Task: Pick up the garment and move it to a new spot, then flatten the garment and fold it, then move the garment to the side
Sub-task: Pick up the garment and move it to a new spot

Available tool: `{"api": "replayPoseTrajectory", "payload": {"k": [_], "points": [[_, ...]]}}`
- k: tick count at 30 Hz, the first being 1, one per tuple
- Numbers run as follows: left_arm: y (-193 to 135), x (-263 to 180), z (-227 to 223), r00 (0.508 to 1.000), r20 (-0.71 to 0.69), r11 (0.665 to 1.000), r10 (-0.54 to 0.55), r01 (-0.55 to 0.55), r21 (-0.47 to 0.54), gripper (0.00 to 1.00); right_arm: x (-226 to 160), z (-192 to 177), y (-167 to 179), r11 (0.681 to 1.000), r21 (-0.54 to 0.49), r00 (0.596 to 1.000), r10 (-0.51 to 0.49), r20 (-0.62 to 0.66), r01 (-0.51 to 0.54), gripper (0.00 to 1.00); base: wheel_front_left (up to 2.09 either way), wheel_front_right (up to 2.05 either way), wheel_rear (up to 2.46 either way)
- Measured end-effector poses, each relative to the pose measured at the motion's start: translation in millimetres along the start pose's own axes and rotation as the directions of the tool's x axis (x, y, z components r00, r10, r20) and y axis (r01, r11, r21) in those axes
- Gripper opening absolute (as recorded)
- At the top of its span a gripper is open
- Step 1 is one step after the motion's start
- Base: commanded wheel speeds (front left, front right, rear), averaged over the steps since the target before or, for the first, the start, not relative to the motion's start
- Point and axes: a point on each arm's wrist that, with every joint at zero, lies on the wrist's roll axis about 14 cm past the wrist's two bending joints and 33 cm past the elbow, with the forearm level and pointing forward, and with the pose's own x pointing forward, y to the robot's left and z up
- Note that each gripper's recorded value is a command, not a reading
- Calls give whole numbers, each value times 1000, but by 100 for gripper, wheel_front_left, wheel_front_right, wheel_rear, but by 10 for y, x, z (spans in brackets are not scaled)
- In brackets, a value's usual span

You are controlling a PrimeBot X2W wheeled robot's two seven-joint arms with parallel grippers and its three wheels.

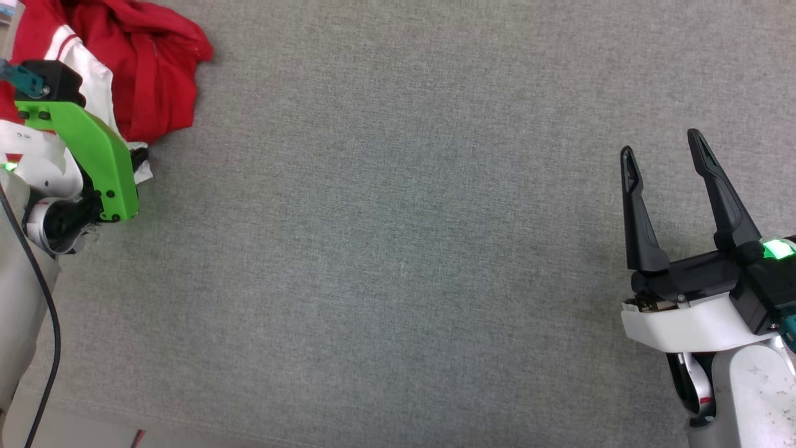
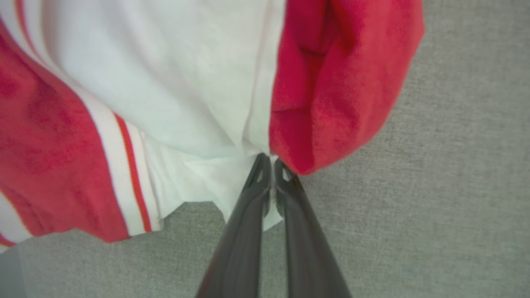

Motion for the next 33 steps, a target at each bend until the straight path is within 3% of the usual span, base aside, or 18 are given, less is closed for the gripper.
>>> {"api": "replayPoseTrajectory", "payload": {"k": [9, 16, 22, 29, 33], "points": [[54, -384, 337, 981, 192, 998, 4, -16, 60, 0, -29, 208, 92, 1000, 25, 999, 5, 36, -5, 100, 0, 0, 0], [-130, -953, 910, 910, 410, 985, -64, -10, 175, 0, -95, 405, 177, 999, 34, 998, 9, 66, -12, 100, 0, 0, 0], [-497, -1367, 1236, 834, 526, 957, -169, 10, 291, 0, -142, 620, 195, 999, 50, 994, 0, 111, -6, 100, 0, 0, 0], [-1409, -1564, 1509, 737, 553, 868, -389, 93, 487, 0, -291, 772, 1, 996, 63, 989, -66, 134, 58, 100, 0, 0, 0], [-2095, -1620, 1546, 669, 510, 780, -540, 169, 603, 0, -419, 842, -194, 991, 65, 982, -128, 142, 120, 100, 0, 0, 0]]}}
